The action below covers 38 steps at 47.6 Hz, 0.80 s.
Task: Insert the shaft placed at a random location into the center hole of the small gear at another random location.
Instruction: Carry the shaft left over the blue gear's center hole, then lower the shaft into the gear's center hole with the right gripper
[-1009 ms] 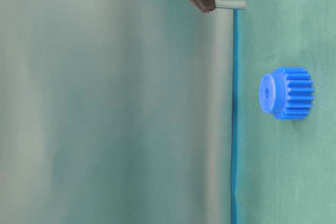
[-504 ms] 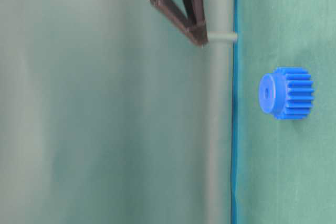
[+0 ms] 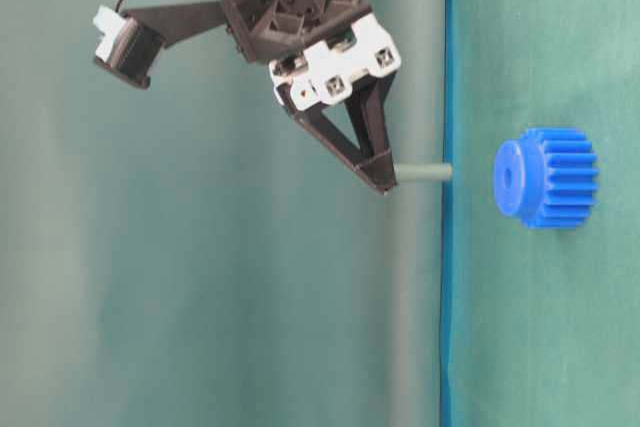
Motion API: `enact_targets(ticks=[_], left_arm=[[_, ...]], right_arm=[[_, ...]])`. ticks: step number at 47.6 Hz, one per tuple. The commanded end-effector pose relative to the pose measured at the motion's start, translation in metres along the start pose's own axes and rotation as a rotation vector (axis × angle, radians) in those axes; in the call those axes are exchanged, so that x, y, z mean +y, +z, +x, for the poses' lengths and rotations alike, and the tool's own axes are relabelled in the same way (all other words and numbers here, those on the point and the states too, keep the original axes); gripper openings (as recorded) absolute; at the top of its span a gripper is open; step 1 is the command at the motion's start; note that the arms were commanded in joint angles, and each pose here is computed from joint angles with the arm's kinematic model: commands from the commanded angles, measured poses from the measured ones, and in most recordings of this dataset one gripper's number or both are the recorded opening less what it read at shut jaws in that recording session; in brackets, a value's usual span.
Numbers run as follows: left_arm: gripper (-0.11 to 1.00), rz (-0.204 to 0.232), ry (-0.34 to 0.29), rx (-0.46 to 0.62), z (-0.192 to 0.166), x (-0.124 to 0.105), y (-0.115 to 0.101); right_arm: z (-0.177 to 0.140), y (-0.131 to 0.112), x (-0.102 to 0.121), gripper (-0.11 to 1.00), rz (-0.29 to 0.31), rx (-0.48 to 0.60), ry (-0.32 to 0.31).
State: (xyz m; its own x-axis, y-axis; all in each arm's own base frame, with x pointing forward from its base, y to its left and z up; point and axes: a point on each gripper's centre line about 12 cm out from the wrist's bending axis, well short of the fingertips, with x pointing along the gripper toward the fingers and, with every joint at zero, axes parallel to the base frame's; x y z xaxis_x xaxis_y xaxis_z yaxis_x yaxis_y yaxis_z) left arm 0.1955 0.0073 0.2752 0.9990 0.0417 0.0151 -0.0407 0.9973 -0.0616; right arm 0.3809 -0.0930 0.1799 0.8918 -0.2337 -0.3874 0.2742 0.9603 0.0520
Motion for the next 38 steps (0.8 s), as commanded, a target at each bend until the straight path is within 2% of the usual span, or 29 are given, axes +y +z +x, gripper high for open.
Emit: enact_targets(ticks=[1,10,38], left_arm=[[0.0,-0.001,0.002,-0.005,0.002,0.0,0.002],[0.0,-0.003,0.002,-0.005,0.002,0.0,0.002],[0.0,-0.003,0.002,-0.003,0.002,0.0,0.002]], right_arm=[[0.0,0.013,0.003,0.14,-0.004,-0.035,0.007],[0.001,0.011,0.003,0.14,-0.002,-0.03,0.007],[0.015,-0.02,0.001,0.14,0.018,0.023,-0.004]])
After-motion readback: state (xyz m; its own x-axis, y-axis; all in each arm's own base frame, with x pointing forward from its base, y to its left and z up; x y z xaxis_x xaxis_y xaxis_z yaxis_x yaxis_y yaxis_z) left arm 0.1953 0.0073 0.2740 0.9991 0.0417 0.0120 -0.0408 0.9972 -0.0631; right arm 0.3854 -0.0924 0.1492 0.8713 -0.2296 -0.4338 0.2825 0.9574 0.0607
